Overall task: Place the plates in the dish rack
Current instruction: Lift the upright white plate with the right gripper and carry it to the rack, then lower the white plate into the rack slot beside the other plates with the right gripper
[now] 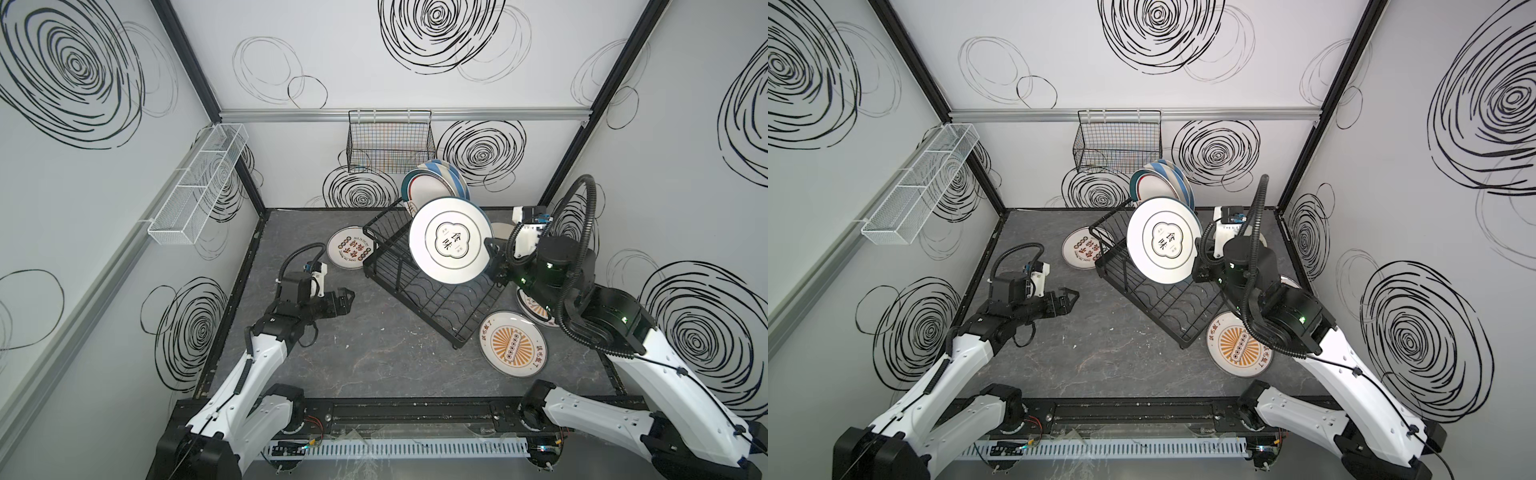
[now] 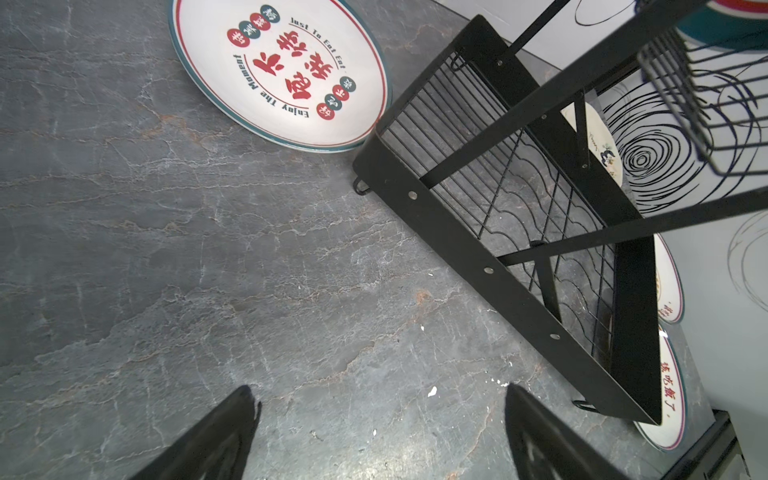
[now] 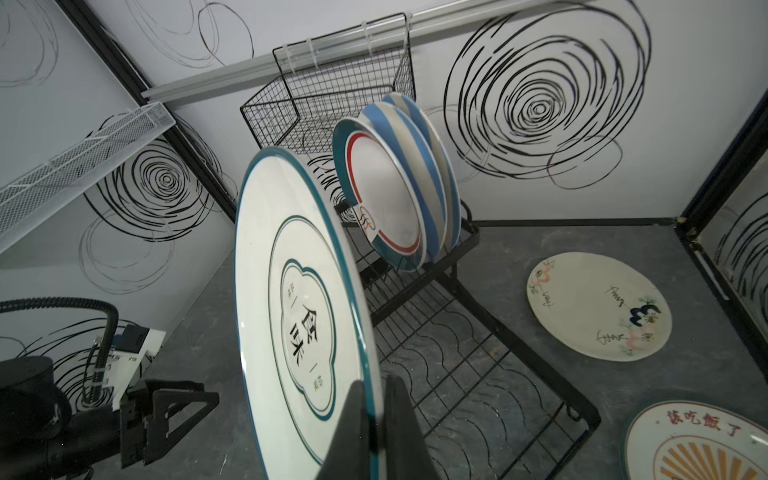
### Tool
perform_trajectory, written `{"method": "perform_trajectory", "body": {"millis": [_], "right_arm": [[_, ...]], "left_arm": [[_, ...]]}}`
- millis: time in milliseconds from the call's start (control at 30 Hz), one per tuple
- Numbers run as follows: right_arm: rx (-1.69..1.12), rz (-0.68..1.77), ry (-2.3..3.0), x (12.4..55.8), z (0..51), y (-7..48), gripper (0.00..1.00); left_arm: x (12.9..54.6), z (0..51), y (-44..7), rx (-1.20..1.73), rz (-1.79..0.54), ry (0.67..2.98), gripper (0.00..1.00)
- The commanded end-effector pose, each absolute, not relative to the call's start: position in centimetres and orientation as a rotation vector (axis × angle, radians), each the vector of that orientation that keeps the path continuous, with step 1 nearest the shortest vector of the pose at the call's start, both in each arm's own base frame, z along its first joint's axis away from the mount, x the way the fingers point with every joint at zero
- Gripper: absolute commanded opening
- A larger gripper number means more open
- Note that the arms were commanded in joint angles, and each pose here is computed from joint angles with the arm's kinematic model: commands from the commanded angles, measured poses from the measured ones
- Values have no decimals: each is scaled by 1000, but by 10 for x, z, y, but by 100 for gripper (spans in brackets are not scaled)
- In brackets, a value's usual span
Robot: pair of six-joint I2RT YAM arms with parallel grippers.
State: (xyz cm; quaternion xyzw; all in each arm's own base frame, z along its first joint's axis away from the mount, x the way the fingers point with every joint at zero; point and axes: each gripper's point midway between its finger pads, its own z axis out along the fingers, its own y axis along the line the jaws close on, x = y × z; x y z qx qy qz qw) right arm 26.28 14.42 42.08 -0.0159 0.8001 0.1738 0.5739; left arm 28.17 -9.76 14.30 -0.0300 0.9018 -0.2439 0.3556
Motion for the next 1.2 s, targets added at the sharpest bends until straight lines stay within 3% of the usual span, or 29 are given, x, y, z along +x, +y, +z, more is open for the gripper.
{"method": "perform_trajectory", "body": {"millis": [0,467,1167], "right_arm": [[-39,318,1736,285,464,136,0],[-101,121,1489,340,500,144,0],[-161,-48,1459,362,458,149,0]], "left_arm": [[283,143,-98,-53,-613,2323,96],[281,144,-97,-56,-573,2323,96],[283,138,-95,-61,-562,2342,96]]}}
